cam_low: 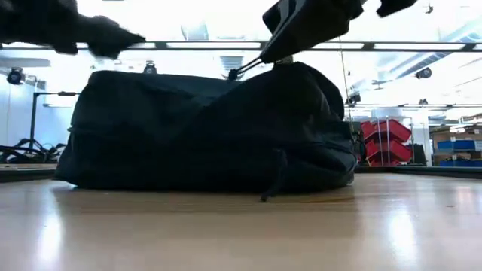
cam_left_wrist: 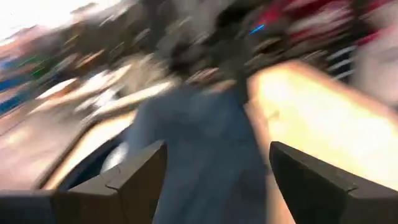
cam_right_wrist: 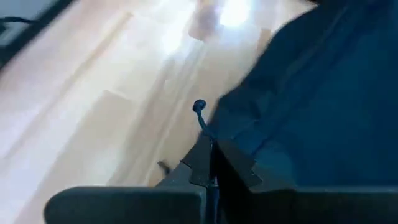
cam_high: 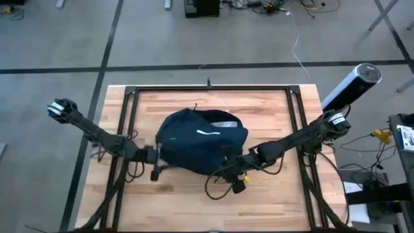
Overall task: Unpack backpack
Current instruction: Close the blue backpack
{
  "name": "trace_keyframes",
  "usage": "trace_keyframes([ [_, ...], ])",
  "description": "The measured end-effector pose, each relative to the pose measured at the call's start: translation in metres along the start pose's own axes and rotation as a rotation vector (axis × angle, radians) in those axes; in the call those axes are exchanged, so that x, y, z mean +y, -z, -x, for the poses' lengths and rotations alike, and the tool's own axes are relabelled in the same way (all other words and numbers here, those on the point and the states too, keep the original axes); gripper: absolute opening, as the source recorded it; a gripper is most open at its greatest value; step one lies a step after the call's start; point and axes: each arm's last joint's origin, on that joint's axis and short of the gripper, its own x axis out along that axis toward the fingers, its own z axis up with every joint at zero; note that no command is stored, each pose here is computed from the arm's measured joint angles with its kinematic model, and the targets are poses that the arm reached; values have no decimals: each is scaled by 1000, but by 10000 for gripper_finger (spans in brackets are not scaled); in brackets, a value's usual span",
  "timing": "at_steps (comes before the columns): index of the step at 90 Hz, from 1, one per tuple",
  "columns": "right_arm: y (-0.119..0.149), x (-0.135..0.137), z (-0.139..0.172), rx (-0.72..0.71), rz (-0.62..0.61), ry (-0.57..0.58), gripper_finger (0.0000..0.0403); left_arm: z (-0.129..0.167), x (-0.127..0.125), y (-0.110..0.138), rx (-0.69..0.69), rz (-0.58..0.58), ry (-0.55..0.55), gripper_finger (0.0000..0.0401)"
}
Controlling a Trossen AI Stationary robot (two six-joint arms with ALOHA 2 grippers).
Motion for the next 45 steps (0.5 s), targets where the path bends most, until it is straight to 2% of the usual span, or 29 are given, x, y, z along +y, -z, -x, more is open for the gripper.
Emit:
trace_keyframes([
  [6, -3, 1, 3, 22, 0, -74, 0, -7, -6, -3, -96, -8, 107, 272],
  [9, -6, 1, 6, 30, -3, -98, 0, -10, -8, -2, -109, -24, 126, 272],
  [18, -15, 2, 12, 17, -11, -143, 0, -20, -10, 10, -46, -65, 77, 272],
  [25, -18, 3, 13, 2, -4, -173, 0, -28, -7, 20, 3, -31, 43, 272],
  [35, -19, 3, 14, -2, 6, -174, 0, -46, -7, 22, -19, 7, 60, 272],
  [45, -18, -1, 13, -1, 8, -167, 0, -68, -14, 22, -13, -52, 68, 272],
])
